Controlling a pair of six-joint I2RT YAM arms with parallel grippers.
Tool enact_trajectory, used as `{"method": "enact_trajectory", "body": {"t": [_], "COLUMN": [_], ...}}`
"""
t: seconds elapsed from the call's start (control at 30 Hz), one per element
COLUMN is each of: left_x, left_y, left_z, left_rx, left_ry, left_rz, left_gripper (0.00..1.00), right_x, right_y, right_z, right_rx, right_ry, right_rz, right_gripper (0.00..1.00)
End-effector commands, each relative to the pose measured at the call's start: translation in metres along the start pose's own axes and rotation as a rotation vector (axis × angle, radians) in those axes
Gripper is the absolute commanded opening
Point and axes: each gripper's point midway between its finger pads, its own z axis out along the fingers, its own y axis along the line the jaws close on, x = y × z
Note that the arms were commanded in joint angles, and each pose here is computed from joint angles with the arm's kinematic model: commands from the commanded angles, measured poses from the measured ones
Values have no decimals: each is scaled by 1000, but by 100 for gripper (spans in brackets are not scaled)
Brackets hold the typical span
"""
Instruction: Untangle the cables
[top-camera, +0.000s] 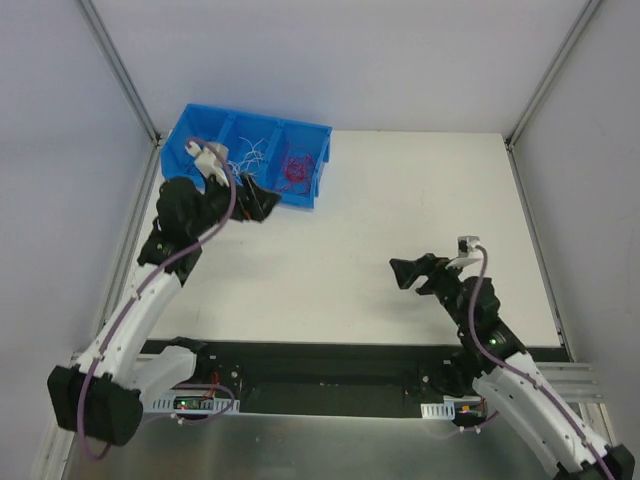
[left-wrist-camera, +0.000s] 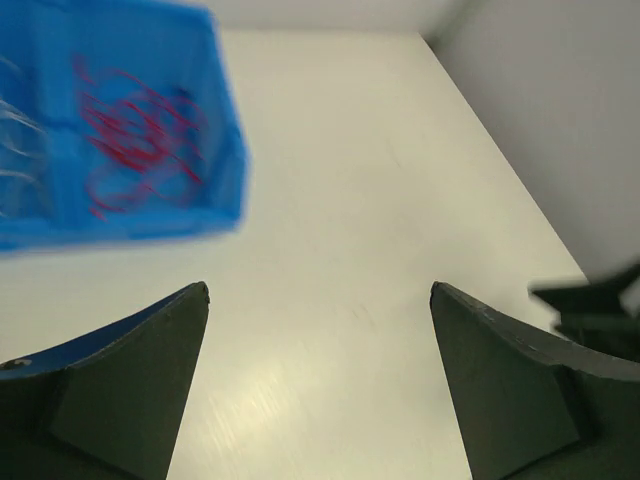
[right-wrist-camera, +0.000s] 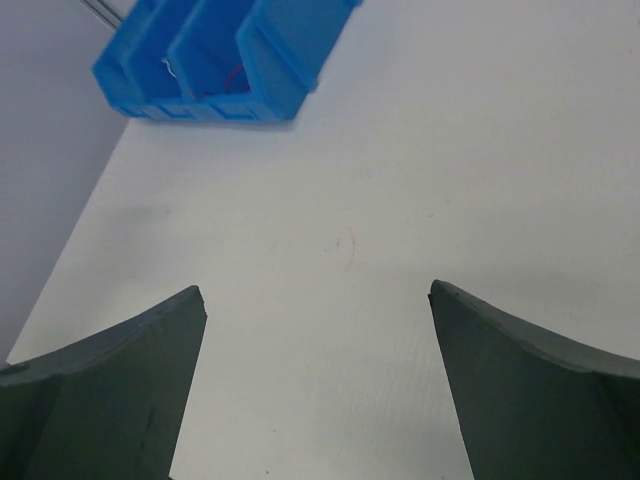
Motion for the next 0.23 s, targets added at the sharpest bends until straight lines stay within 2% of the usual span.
{"method": "enact_trajectory", "body": {"t": [0.0,0.1,0.2], "left_x": [64,90,105], "left_y": [-64,-81,-82], "left_z": [-51,-82,-102], "left_rx": [306,421,444], "left_ry": [46,32,40], "left_rz": [90,115,145], "left_gripper": [92,92,92], "right_x": [-15,-19,-23], "right_y": [-11,-8,-1], "right_z": [-48,-69,-80], "right_rx": [73,36,-27], "right_ry": [-3,-63,-118], "right_rz": [-116,-76,-39], "right_gripper": [96,96,96]}}
